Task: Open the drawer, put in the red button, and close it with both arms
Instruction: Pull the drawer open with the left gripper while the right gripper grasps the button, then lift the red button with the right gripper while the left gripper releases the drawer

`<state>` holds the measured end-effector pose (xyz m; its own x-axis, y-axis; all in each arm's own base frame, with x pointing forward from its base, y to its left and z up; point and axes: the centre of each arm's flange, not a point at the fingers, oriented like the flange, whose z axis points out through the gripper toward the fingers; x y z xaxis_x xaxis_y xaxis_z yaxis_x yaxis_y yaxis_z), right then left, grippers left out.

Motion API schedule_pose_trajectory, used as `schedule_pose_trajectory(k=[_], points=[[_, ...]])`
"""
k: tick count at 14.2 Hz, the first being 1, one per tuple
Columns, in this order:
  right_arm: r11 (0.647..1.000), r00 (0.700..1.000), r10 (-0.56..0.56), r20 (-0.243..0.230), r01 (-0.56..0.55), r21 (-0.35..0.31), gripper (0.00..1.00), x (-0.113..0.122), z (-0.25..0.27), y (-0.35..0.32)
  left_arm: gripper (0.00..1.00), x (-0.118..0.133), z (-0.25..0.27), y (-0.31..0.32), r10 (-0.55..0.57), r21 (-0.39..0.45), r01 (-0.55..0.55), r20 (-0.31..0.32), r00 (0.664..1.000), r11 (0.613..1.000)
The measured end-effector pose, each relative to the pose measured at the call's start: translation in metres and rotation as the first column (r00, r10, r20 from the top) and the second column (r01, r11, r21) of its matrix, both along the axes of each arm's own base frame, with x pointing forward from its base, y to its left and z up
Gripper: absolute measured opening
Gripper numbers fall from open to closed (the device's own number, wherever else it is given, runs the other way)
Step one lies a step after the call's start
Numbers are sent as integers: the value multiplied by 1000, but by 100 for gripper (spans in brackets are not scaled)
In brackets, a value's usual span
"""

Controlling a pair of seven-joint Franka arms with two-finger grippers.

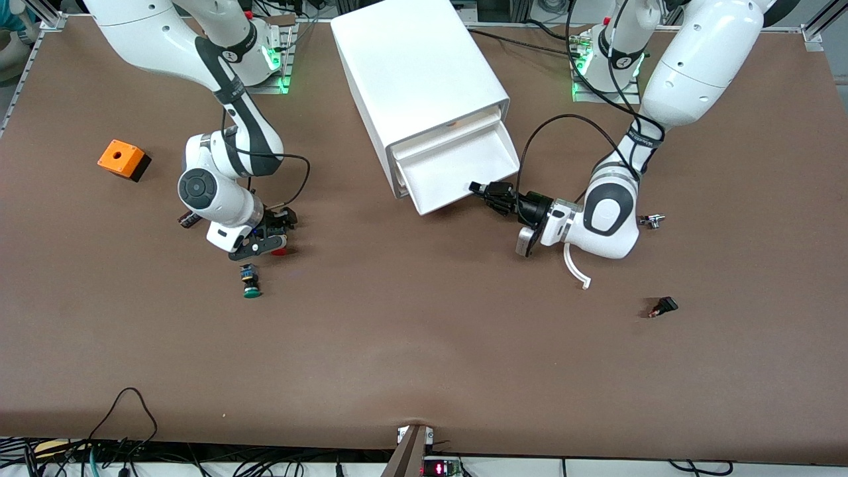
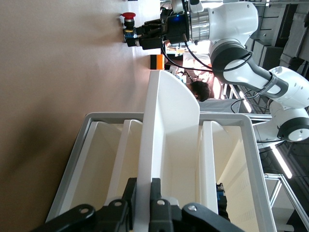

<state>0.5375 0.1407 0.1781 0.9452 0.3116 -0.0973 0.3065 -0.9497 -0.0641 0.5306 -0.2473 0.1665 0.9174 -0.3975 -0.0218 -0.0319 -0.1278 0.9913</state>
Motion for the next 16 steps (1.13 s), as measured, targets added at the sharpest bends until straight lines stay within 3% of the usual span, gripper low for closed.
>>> schedule_pose_trajectory(k=[3, 5, 8, 12, 16], points=[[1000, 1000, 0, -4, 0, -1, 67, -2, -1, -1, 14, 3, 0, 2, 2, 3, -2, 4, 1000, 1000], [1000, 1000, 0, -3, 0, -1, 47, -1, -1, -1, 14, 4, 1, 2, 2, 3, -2, 6, 1000, 1000], [1000, 1000, 0, 1, 0, 0, 42, -1, 1, 0, 14, 9, 3, 4, 6, 7, -6, 14, 1000, 1000], [1000, 1000, 1, 24, -1, 5, 42, 5, 8, 1, 48, 18, -2, 16, 17, 66, -18, 10, 1000, 998], [1000, 995, 4, 98, -6, 23, 42, 22, 44, 5, 88, 30, 6, 29, 10, 124, -11, 6, 1000, 992]])
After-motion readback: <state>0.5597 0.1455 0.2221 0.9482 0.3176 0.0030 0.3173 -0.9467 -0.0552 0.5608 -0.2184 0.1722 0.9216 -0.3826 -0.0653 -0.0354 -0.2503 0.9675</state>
